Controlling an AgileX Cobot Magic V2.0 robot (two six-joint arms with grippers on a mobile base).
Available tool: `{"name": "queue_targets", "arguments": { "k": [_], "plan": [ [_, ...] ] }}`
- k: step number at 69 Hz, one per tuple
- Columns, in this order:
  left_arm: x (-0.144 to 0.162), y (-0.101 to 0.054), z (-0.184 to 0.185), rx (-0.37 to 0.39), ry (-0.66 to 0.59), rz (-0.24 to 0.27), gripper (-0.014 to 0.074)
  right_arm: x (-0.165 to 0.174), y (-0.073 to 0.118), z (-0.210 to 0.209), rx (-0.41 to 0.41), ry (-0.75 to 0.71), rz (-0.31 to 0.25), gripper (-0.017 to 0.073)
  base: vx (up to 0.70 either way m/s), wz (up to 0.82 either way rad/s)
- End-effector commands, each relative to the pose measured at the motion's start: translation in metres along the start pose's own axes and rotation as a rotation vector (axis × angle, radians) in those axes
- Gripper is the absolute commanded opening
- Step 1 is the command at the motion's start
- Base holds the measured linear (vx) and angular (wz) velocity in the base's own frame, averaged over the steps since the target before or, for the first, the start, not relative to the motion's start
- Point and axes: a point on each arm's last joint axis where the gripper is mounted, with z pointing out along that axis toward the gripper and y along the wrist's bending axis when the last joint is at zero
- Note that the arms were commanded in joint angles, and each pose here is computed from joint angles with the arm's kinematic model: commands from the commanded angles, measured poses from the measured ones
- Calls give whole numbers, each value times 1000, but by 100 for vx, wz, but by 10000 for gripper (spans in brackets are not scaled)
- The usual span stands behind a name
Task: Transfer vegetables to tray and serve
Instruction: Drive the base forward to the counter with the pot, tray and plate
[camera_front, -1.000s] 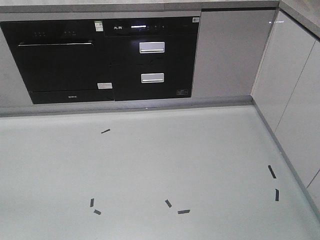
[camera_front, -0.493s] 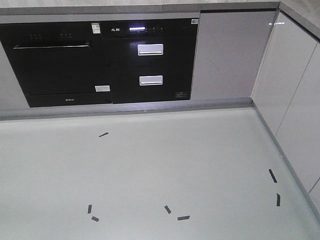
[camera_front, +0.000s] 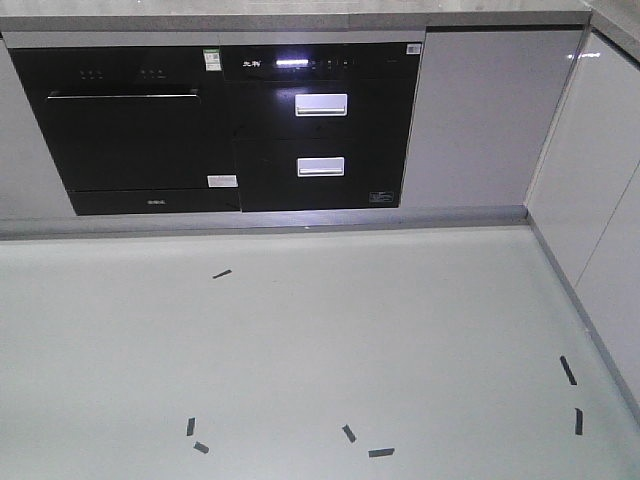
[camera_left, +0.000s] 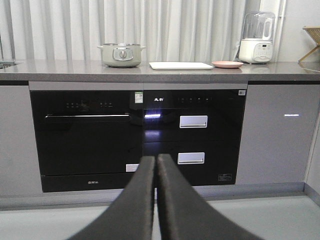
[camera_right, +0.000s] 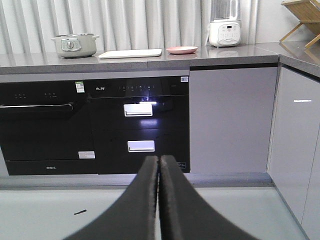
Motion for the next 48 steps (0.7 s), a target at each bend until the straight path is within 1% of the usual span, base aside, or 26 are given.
{"name": "queue_targets", "arguments": {
  "k": [1,48],
  "plan": [
    [-4,0,-1,-3,-77,-8,-6,-5,1,0,-11,-73,-10,-7,7,0],
    [-4,0,-1,-3,-77,-8,-6,-5,1,0,-11,-73,-10,-7,13,2]
  ]
}}
